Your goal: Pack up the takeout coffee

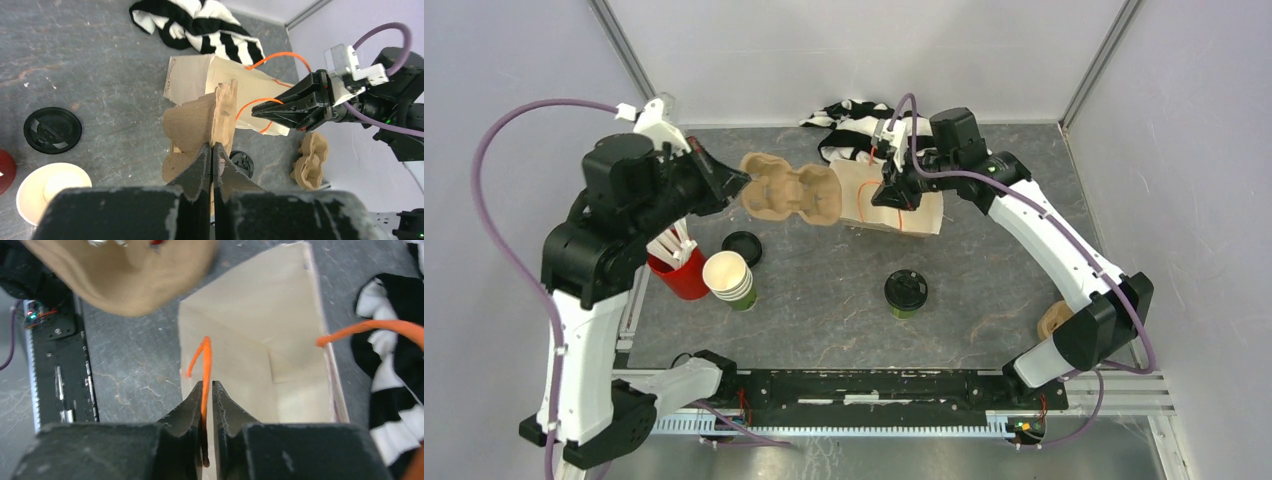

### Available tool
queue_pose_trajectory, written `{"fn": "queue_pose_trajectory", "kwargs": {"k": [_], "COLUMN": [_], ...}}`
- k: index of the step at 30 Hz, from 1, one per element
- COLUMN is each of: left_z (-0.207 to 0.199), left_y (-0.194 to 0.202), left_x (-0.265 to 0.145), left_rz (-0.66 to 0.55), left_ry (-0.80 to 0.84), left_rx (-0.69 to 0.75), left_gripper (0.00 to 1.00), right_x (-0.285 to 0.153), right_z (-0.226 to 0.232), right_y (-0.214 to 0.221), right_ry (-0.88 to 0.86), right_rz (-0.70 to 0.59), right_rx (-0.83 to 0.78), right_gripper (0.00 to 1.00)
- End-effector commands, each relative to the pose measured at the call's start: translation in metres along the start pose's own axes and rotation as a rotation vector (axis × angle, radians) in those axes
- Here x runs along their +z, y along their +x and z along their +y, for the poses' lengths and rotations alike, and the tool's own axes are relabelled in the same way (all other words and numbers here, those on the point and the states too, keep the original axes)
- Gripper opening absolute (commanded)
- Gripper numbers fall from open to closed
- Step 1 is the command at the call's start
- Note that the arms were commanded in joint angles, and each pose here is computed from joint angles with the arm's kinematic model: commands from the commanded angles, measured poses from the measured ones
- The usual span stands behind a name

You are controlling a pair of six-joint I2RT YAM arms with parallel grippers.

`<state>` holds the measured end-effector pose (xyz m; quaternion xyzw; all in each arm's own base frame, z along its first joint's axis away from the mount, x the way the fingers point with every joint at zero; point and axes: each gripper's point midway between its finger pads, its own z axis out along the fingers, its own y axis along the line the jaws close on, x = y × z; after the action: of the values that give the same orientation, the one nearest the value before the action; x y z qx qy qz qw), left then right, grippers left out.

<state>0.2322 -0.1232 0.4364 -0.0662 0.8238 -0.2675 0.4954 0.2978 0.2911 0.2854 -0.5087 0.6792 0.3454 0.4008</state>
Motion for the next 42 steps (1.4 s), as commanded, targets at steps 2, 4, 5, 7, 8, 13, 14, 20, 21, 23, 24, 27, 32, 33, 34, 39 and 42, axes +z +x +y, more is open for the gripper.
{"fn": "queue_pose_trajectory", "kwargs": {"k": [2, 4, 5, 7, 8, 13, 14, 20, 21, 23, 24, 27, 32, 33, 34, 39, 42], "left_z": [-0.009, -0.008, -0.008, -0.009, -0.009, -0.013, -0.014, -0.02, -0.019, -0.018, -0.018, -0.016, -0.008, -0.006, -0.004, 0.002, 0.001], "left_y": [-0.035, -0.039, -0.039, -0.04, -0.041, -0.04, -0.04, -0.047, -0.049, -0.055, -0.056, -0.059, -0.064, -0.064, -0.064, -0.063, -0.064], "left_x": [-0.025, -0.027, -0.027, -0.025, -0.023, -0.01, -0.008, -0.007, -0.009, -0.015, -0.017, -0.023, -0.037, -0.04, -0.042, -0.046, -0.046], "left_rz": [-0.182, -0.206, -0.212, -0.218, -0.217, -0.19, -0.185, -0.192, -0.204, -0.233, -0.238, -0.258, -0.301, -0.306, -0.312, -0.312, -0.307], "left_ry": [0.026, 0.025, 0.026, 0.031, 0.03, 0.042, 0.048, 0.064, 0.059, 0.051, 0.051, 0.041, 0.009, 0.001, -0.012, -0.037, -0.036], "left_rx": [-0.06, -0.062, -0.062, -0.065, -0.065, -0.047, -0.042, 0.004, 0.013, 0.044, 0.051, 0.071, 0.091, 0.093, 0.094, 0.1, 0.099], "left_gripper": [0.02, 0.02, 0.02, 0.02, 0.02, 0.02, 0.02, 0.02, 0.02, 0.02, 0.02, 0.02, 0.02, 0.02, 0.02, 0.02, 0.02], "right_x": [-0.024, -0.032, -0.037, -0.046, -0.054, -0.081, -0.086, -0.135, -0.148, -0.193, -0.203, -0.209, -0.187, -0.181, -0.175, -0.152, -0.142], "right_z": [-0.03, -0.035, -0.035, -0.037, -0.036, -0.031, -0.031, -0.042, -0.051, -0.086, -0.095, -0.116, -0.14, -0.141, -0.144, -0.163, -0.173], "right_y": [-0.029, -0.03, -0.029, -0.026, -0.029, -0.059, -0.064, -0.084, -0.079, -0.052, -0.047, -0.033, -0.009, -0.007, -0.002, 0.02, 0.025], "right_ry": [0.225, 0.302, 0.334, 0.41, 0.443, 0.513, 0.529, 0.725, 0.793, 1.018, 1.066, 1.124, 1.117, 1.098, 1.088, 1.098, 1.122], "right_rz": [-0.03, -0.038, -0.049, -0.058, -0.071, -0.187, -0.204, -0.299, -0.312, -0.357, -0.371, -0.335, -0.146, -0.122, -0.099, -0.007, 0.035], "right_rx": [0.064, 0.148, 0.198, 0.301, 0.335, 0.423, 0.431, 0.427, 0.443, 0.565, 0.591, 0.649, 0.696, 0.695, 0.695, 0.694, 0.685], "right_gripper": [0.31, 0.48, 0.56, 0.72, 0.77, 0.9, 0.91, 0.98, 0.98, 0.98, 0.98, 0.96, 0.86, 0.85, 0.84, 0.79, 0.75]}}
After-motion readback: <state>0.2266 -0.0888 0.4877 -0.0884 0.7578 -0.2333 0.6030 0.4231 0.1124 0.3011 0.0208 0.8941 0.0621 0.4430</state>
